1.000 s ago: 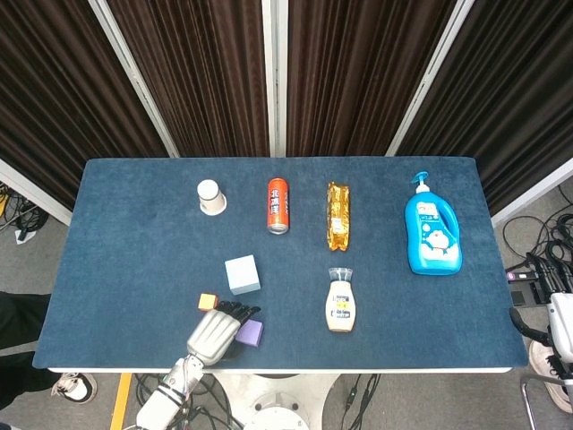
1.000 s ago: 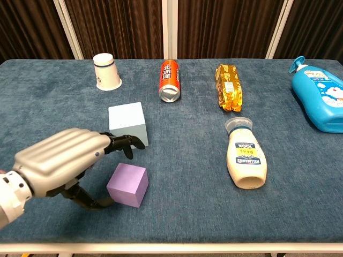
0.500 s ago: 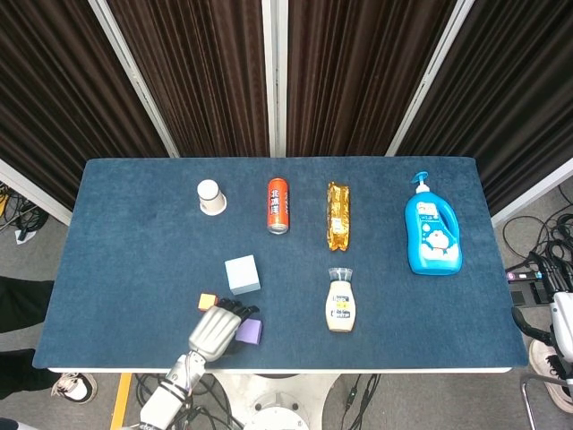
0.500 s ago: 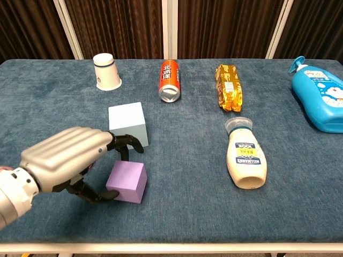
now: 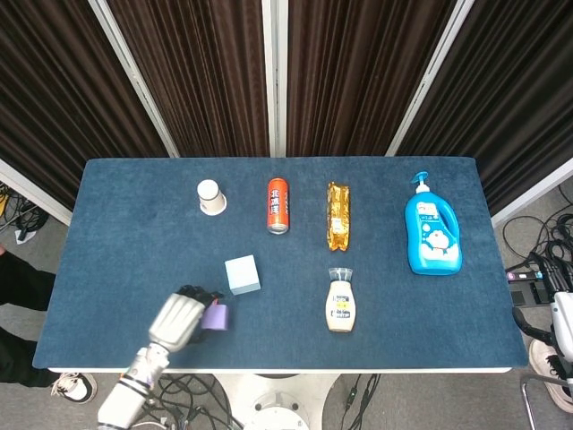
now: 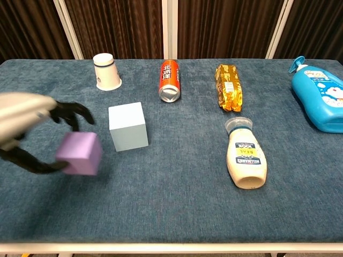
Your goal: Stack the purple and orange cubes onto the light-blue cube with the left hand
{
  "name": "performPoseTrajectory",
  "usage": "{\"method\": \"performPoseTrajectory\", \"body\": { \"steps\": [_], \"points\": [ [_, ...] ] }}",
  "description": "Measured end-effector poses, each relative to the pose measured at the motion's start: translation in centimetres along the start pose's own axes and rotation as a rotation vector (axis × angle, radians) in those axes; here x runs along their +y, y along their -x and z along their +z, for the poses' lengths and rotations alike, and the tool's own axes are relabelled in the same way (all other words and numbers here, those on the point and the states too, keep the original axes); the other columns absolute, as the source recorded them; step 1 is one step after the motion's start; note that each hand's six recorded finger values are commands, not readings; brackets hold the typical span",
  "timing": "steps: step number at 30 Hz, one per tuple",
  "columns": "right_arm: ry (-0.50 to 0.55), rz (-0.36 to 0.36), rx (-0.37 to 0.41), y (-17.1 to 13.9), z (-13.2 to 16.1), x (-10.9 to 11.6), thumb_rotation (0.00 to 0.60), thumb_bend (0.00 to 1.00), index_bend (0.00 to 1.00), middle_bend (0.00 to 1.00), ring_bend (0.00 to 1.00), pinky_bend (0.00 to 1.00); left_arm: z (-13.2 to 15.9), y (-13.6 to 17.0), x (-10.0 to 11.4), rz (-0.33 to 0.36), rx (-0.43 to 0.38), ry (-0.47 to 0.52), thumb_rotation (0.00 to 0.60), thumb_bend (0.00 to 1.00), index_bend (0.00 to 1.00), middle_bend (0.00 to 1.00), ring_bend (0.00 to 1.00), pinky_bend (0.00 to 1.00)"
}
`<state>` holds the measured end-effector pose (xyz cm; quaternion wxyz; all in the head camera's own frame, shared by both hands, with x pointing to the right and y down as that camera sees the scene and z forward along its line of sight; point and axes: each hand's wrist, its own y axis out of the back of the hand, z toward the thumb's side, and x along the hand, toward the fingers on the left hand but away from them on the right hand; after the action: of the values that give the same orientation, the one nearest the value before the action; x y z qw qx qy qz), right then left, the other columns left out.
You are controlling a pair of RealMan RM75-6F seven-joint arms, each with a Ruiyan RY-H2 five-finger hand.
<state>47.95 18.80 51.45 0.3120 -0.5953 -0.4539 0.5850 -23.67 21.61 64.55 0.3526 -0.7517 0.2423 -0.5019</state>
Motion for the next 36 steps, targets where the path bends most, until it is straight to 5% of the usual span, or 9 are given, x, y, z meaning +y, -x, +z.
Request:
{"method": "performPoseTrajectory", "body": {
  "steps": [13,36],
  "points": [
    [-0.020,0.007,-0.001,0.1,0.3,-0.4,0.600,0.23,0.04,0.11,0.00,0.00,-4.1,-3.5,6.9,0.066,0.092,0.001,0.600,0.34,0.32,0.57,0.31,0.30],
    [-0.018,0.012,0.000,0.1,0.3,-0.5,0.600,0.23,0.04,0.11,0.00,0.00,0.6,-10.1,5.3,0.030,0.030,0.073,0.600,0.33,0.33,0.57,0.32,0.30]
  ]
}}
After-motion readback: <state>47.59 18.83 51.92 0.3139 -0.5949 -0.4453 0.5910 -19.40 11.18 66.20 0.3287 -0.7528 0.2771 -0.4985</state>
